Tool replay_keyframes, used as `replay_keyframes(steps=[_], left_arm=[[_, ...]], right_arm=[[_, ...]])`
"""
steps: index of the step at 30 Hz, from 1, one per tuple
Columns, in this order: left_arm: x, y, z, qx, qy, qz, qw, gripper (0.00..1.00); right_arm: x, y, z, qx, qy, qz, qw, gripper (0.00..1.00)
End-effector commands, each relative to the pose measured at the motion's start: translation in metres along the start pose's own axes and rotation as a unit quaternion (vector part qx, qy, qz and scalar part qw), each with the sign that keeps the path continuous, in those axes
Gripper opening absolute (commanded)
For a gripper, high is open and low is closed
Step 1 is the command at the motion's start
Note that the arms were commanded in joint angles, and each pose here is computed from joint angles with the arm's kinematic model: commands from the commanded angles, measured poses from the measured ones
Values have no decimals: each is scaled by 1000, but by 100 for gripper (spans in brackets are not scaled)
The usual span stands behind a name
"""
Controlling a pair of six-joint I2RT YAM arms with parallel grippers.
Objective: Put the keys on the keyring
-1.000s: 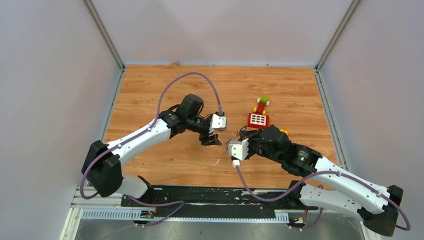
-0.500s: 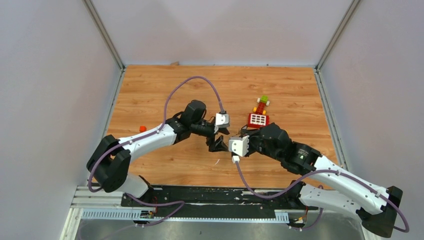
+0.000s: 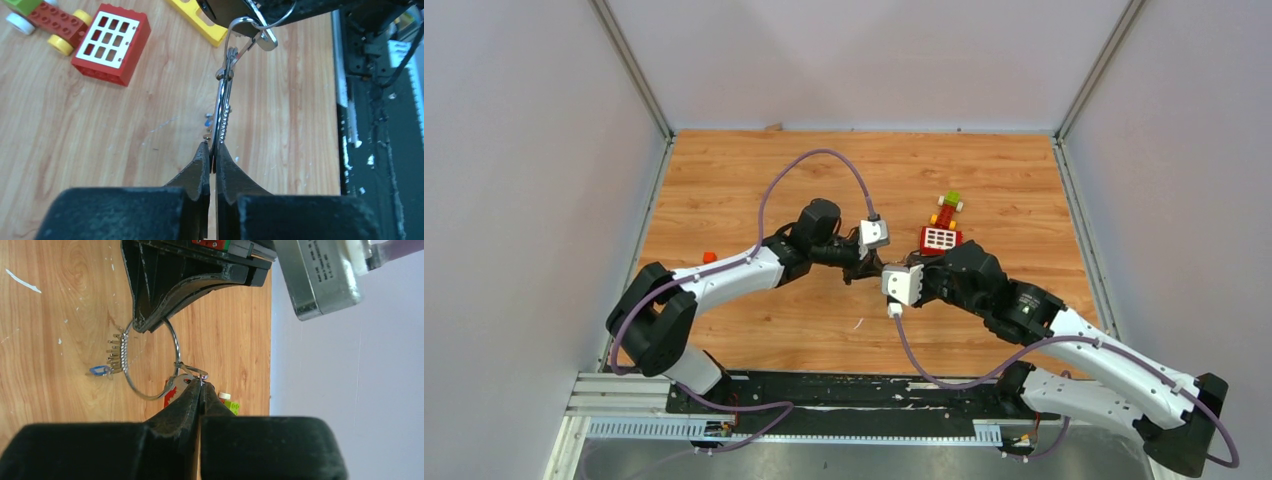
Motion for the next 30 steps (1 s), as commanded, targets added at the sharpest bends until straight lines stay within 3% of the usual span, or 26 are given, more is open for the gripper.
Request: replay_keyframes(steps=[1,6,16,23,30], left_arm=[[10,-13,10,19,62,54,996,0],[20,-38,6,12,97,124,987,0],[2,-57,-10,-39,27,256,965,0],[-9,-45,-1,-43,-2,289,956,0],[-27,-17,18,-50,-34,304,951,0]], right_arm=[[4,-3,-11,-24,10,-1,1000,0],[-12,14,2,-2,-9,35,999,0],[-43,75,40,100,-30,98,990,0],[-59,93,63,161,-28,104,981,0],[-70,107,66,132,-24,120,984,0]])
Point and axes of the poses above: each gripper's point midway between its finger pads, its own y axis out along the fingers, its own z axis along the line the jaws close on, x = y × z, the point moved 10 cm from there along -y, back along the fingers, and after that the axes turned 15 degrees about y, right-handed, at the moved point
